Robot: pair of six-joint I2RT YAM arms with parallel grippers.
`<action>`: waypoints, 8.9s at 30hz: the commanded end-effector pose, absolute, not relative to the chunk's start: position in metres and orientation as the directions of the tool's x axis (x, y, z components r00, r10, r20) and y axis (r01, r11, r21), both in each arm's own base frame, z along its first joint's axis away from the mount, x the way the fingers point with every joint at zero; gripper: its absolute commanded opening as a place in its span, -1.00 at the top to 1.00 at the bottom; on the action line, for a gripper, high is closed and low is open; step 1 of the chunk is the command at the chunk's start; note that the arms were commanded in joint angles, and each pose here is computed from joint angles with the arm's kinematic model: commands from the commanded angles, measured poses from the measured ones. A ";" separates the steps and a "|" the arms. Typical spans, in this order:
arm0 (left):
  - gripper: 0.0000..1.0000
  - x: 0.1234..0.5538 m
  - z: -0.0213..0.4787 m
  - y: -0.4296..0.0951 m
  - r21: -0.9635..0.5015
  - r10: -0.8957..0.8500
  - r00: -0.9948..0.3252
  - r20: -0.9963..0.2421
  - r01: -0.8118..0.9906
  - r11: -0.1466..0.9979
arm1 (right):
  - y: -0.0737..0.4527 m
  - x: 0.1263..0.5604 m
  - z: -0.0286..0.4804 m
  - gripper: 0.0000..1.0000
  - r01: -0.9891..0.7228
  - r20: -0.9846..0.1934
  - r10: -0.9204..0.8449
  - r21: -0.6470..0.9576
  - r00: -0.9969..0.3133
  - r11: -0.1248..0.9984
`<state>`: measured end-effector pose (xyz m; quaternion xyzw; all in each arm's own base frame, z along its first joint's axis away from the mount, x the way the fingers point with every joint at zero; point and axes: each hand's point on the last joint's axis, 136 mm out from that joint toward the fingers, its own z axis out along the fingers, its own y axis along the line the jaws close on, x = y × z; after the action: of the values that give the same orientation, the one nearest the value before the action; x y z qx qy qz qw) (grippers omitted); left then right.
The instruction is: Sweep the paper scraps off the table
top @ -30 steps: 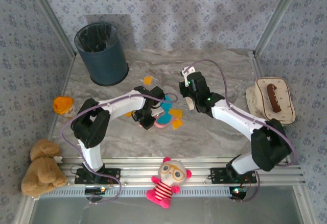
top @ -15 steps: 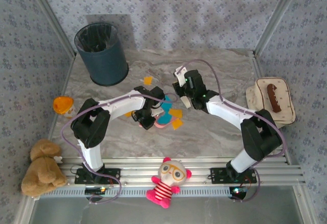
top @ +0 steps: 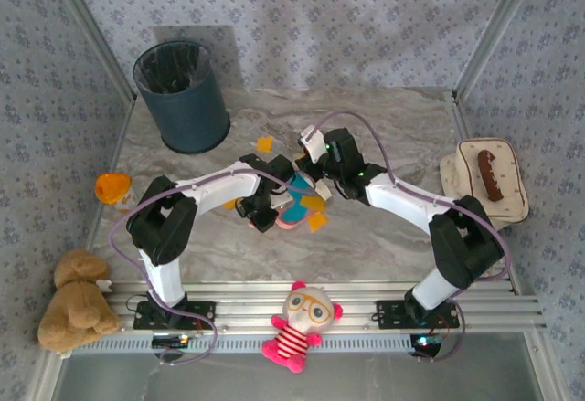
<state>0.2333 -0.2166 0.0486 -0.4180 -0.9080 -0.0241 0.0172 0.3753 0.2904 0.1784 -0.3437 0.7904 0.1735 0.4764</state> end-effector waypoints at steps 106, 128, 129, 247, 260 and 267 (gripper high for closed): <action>1.00 0.228 0.090 -0.208 0.064 0.741 -0.664 -0.097 0.739 0.671 | 0.221 0.338 0.249 1.00 -0.329 -0.949 -0.028 0.080 -0.313 0.941; 1.00 0.258 0.163 -0.189 0.172 0.524 -0.662 -0.536 0.522 0.835 | 0.230 0.323 0.218 1.00 -0.508 -0.892 0.065 0.314 -0.448 0.802; 1.00 0.258 0.166 -0.189 0.171 0.520 -0.655 -0.547 0.521 0.836 | 0.233 0.323 0.216 1.00 -0.518 -0.887 0.062 0.322 -0.457 0.792; 1.00 0.233 0.045 -0.279 -0.085 0.830 -0.552 0.081 0.826 0.558 | 0.210 0.325 0.191 1.00 -0.670 -0.798 -0.361 0.071 -0.483 0.739; 1.00 0.241 0.048 -0.274 -0.062 0.813 -0.580 0.045 0.811 0.582 | 0.176 0.356 0.223 1.00 -0.469 -0.878 -0.267 -0.056 -0.397 0.881; 1.00 0.249 0.048 -0.270 -0.041 0.789 -0.612 0.047 0.788 0.614 | 0.145 0.383 0.231 1.00 -0.301 -0.903 -0.177 -0.056 -0.391 0.952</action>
<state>0.2475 -0.2766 0.0431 -0.4537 -0.8904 0.0176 0.0309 0.3659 0.1614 0.2155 -0.1959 0.8406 0.0821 0.4982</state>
